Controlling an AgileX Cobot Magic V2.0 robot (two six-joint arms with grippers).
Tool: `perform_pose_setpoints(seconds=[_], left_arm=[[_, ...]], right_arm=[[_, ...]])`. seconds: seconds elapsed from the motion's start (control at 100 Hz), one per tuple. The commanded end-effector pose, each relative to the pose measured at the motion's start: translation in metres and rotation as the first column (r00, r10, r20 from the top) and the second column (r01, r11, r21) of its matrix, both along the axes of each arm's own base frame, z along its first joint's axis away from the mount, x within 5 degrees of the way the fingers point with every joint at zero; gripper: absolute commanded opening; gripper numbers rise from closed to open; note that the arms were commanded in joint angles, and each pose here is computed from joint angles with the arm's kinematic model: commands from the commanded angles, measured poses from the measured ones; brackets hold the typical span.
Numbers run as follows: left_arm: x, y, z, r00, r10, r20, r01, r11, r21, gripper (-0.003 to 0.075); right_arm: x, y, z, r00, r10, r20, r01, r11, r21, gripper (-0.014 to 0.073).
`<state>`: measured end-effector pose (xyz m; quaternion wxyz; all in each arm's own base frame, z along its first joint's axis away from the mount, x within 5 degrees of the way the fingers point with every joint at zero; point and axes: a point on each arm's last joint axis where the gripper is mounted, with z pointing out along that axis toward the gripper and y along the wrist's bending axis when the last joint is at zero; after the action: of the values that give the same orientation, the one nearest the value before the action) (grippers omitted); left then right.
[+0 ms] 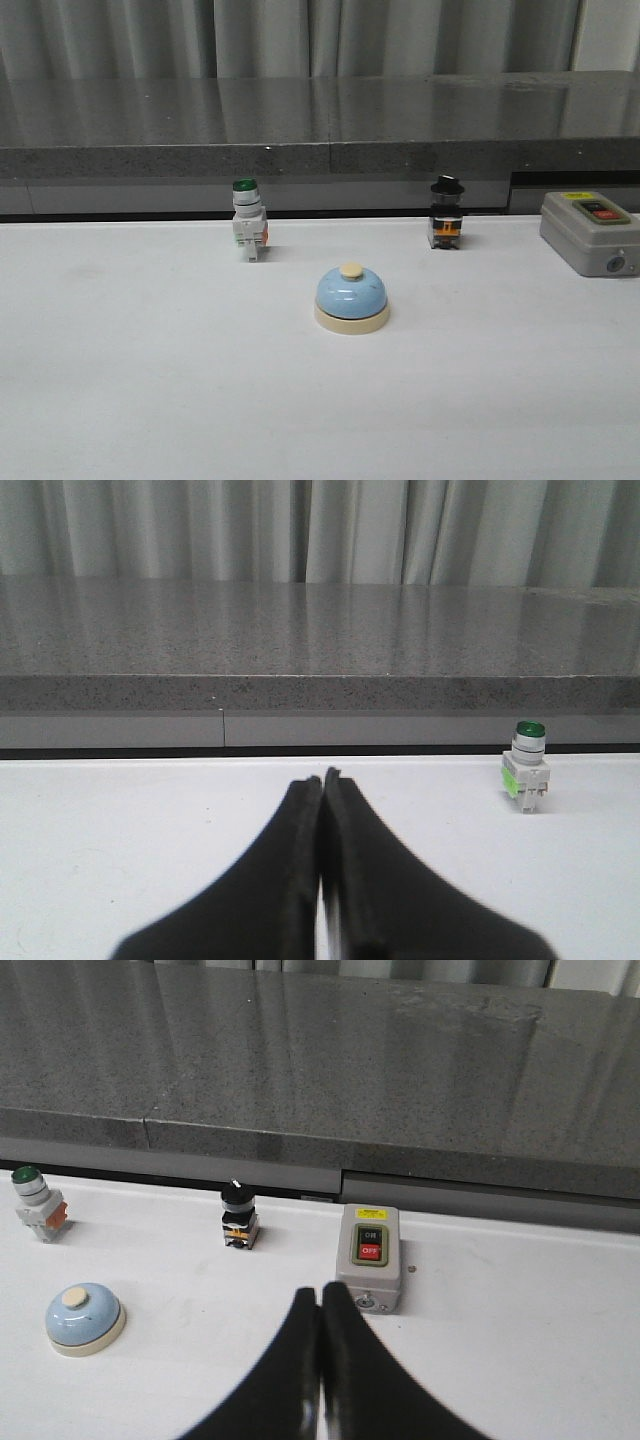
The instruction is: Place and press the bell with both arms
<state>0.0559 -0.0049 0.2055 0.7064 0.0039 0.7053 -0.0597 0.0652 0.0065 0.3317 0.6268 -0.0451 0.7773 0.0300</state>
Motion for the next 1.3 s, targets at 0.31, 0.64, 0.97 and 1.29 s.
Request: perform_pose_setpoints(seconds=[0.31, 0.64, 0.97, 1.29], left_arm=[[0.000, 0.000, -0.006, 0.998, -0.001, 0.056, 0.003, 1.000, -0.021, -0.0020], [0.000, 0.000, -0.006, 0.998, -0.001, 0.056, 0.003, 1.000, -0.021, -0.0020], [0.000, 0.000, -0.006, 0.998, -0.001, 0.056, 0.003, 1.000, -0.021, -0.0020], [0.000, 0.000, -0.006, 0.998, -0.001, 0.056, 0.003, 1.000, -0.021, -0.0020]], right_arm=[[0.000, -0.001, 0.014, 0.996, -0.004, 0.091, 0.005, 1.000, -0.006, -0.0069], [0.000, -0.001, 0.014, 0.996, -0.004, 0.091, 0.005, 1.000, -0.006, -0.0069], [0.000, -0.001, -0.008, 0.993, -0.003, 0.114, 0.005, 1.000, -0.013, -0.0069], [-0.011, -0.001, -0.066, 0.963, 0.003, 0.269, -0.010, 1.000, 0.023, -0.0069]])
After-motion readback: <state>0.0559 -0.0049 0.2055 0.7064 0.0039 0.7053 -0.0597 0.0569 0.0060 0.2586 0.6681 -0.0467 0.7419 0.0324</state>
